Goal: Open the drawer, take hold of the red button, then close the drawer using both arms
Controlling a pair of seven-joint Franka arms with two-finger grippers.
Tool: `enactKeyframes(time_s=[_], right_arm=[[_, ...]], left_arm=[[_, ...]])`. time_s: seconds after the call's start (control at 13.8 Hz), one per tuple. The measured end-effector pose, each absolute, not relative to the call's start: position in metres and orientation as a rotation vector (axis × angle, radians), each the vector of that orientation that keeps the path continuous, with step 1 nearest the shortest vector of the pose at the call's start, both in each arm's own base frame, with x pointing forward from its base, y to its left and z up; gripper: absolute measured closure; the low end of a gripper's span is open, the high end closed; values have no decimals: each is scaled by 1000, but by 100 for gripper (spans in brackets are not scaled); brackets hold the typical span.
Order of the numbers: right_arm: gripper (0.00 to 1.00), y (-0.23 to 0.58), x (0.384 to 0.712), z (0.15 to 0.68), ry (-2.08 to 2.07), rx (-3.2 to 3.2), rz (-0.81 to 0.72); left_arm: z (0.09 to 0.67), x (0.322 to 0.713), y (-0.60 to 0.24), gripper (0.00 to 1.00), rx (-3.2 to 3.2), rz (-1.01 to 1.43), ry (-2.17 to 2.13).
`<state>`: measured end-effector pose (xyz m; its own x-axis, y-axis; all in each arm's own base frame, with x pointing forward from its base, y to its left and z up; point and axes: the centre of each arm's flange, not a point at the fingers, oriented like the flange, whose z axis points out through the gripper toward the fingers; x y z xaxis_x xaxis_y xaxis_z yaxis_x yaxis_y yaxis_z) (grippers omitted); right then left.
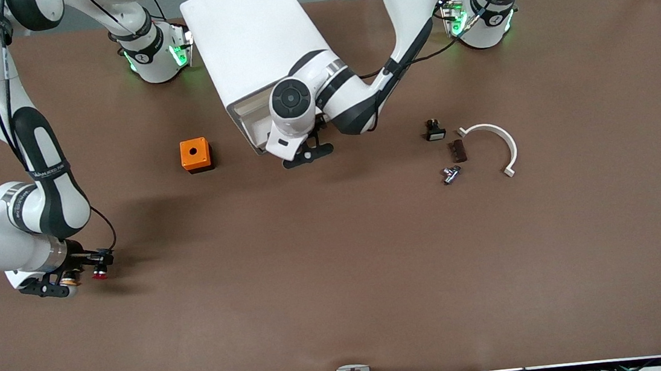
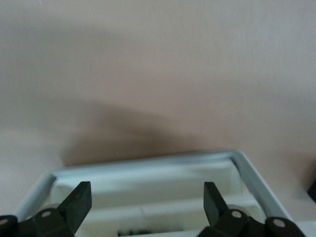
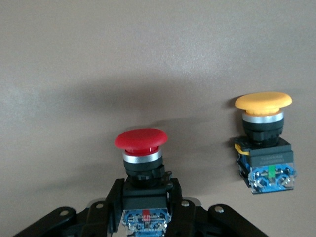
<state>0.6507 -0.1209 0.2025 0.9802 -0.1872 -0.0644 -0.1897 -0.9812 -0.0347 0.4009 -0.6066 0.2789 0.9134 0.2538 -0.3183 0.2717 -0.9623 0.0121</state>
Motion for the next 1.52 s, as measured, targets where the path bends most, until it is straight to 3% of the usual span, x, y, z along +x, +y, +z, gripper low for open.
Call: enactKeyframes(time_s=[0.22, 0.58, 0.65, 1.02, 1.23, 1.52], right_arm=[[59, -121, 653, 201, 293, -3088, 79], [59, -121, 654, 194, 301, -3086, 65], [52, -121, 654, 194, 306, -3083, 65], [1, -119, 656, 195, 311, -3073, 59], [0, -117, 661, 202, 305, -3068, 66], [0, -103, 670, 239, 264, -3046, 120]], left_arm=[[277, 386, -614, 0, 3003, -547, 423], [274, 398, -604, 0, 2935, -655, 540], [273, 412, -595, 0, 2929, -643, 575], [287, 538, -494, 0, 2835, -530, 796], [340, 598, -425, 0, 2779, -382, 828], [387, 639, -341, 0, 2834, -238, 738]])
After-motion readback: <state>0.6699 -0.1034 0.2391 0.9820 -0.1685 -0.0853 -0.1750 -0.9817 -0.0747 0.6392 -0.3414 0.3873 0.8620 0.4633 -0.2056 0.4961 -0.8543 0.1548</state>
